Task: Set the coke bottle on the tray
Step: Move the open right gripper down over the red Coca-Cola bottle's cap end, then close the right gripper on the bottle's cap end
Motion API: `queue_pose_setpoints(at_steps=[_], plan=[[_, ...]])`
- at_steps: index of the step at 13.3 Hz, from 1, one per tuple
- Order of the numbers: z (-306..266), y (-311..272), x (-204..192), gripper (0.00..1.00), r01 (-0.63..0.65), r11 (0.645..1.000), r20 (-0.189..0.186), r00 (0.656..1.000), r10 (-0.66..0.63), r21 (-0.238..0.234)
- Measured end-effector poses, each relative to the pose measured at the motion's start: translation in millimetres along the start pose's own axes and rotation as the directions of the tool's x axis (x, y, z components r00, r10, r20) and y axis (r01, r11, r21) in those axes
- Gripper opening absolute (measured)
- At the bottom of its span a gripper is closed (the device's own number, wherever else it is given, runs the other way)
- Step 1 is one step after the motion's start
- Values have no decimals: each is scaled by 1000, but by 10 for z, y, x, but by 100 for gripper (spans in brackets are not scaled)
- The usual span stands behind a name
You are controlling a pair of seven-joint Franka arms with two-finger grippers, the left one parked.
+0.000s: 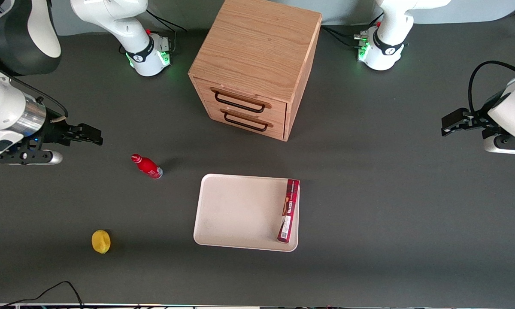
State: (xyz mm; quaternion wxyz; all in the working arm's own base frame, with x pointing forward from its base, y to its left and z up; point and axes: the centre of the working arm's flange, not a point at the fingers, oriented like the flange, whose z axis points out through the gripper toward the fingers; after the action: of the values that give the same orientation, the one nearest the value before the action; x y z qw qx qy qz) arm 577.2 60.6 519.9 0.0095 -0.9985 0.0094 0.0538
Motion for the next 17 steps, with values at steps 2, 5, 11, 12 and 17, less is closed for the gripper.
queue_pose_setpoints(at_steps=[2, 5, 11, 12, 17], plan=[[482, -196, 81, 100, 15, 1000, -8, 1000, -15, -1], [1177, -345, 81, 100, 26, 1000, -23, 999, -26, 0], [1791, -273, -102, 98, 20, 1000, -7, 1000, -20, -5], [1815, -261, -112, 97, 18, 1000, -14, 1000, -18, -4], [1925, -226, -188, 62, 14, 1000, -18, 1000, -14, -4]])
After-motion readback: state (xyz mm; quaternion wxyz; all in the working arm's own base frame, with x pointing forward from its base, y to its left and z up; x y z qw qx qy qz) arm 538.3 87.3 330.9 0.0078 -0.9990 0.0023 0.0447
